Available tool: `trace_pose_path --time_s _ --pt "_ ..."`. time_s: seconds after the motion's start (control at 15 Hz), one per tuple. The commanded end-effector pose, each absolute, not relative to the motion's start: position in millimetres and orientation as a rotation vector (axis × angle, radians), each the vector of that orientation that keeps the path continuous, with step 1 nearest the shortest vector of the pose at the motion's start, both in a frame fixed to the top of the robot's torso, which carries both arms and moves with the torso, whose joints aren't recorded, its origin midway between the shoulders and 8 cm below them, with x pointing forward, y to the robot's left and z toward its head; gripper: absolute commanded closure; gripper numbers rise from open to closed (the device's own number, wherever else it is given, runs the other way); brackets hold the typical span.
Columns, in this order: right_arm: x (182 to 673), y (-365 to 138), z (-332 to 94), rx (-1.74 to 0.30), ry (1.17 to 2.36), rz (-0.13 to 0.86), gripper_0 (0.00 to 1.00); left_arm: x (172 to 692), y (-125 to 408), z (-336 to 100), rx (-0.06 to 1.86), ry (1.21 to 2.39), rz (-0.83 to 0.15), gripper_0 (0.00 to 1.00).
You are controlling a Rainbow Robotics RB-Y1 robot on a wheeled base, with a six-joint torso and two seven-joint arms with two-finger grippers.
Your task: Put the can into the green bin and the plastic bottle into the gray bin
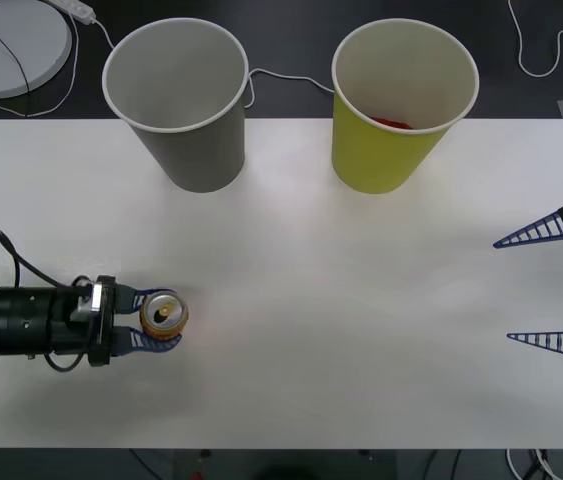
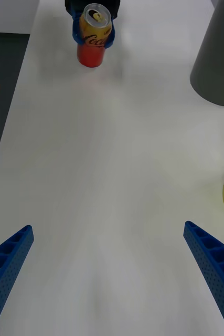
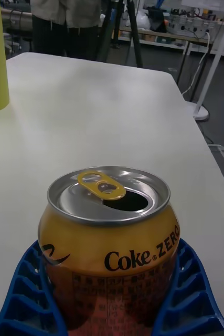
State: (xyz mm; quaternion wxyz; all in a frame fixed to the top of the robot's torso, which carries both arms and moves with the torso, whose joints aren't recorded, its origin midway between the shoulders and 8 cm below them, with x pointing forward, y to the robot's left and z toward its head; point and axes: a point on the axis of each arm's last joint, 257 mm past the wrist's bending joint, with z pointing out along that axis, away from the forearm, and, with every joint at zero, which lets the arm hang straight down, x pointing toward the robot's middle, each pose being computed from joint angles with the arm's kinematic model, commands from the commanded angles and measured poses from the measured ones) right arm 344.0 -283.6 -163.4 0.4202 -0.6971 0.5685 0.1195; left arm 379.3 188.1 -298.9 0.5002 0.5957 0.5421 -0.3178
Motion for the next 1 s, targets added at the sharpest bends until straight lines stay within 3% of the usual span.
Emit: trace_pose_path --time_s 0.07,1.0 --pt "344.0 -283.6 -163.4 -1.747 1.425 0.299 0.0 384.4 201.4 -285.1 1.479 1.382 -0.766 1.0" --pt "344.0 -283.6 -163.4 -1.747 1.425 0.299 0.0 421.9 265.7 -170.6 1.387 1.803 -0.616 1.0"
